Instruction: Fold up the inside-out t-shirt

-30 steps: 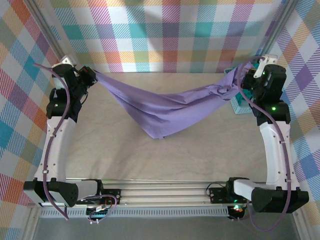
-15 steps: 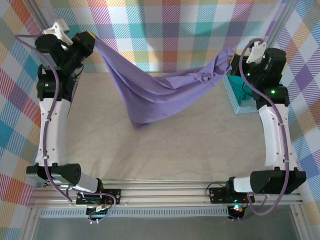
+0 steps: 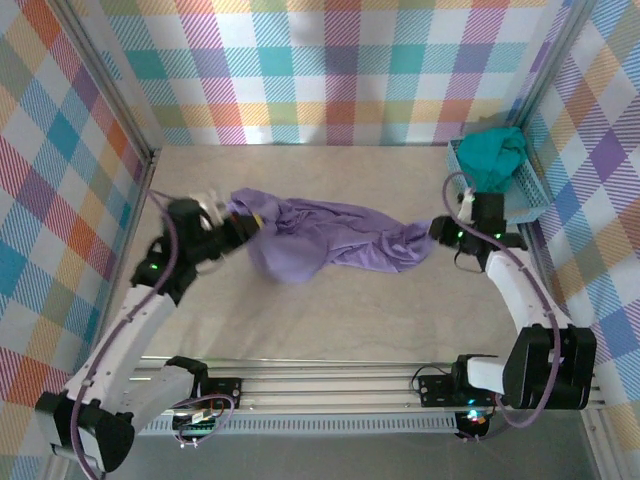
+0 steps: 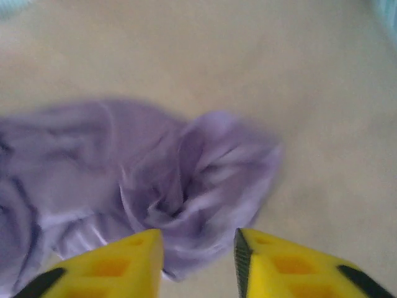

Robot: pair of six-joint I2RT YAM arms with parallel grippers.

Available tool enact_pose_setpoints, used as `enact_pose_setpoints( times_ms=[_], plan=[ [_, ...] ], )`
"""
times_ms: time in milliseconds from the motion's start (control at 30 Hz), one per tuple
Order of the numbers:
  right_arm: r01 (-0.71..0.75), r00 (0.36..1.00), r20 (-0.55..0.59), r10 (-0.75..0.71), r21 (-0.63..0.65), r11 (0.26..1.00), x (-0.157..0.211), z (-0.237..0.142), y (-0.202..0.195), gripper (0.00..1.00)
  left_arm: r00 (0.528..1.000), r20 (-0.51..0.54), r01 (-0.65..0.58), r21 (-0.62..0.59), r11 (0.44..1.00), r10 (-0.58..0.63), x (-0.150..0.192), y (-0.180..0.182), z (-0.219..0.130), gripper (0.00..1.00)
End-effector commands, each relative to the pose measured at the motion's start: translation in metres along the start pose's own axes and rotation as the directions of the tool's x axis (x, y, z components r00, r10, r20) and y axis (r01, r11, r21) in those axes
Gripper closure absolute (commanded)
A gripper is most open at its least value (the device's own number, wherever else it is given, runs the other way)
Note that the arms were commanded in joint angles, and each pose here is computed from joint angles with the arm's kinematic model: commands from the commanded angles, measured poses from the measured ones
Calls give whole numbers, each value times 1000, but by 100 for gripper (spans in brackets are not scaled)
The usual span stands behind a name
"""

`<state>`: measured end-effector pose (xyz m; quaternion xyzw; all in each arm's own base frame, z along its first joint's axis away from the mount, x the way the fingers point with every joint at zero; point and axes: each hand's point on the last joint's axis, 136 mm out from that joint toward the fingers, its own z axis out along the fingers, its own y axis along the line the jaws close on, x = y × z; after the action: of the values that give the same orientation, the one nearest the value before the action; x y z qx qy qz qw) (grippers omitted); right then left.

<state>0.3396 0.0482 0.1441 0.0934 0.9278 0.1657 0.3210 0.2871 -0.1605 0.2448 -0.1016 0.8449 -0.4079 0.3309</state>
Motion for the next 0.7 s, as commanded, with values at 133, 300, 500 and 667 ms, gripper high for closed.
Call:
enact_pose_setpoints(
  times_ms=[133,300,500,667],
  plan=[
    [440,898,87,-432,-156,884,13,9,123,40,981,-158,62,-314,947,-117,95,99,-3,100],
    [562,816,65,-574,-322,762,44,51,205,36,985,-123,54,-460,886,-124,103,140,-6,100],
    [578,780,65,-622,-457,676,61,105,282,33,985,-123,45,-502,864,-123,105,155,-2,100],
    [531,805,11,-593,-459,712,48,155,308,33,987,-119,34,-493,869,-106,103,152,-3,100]
  ],
)
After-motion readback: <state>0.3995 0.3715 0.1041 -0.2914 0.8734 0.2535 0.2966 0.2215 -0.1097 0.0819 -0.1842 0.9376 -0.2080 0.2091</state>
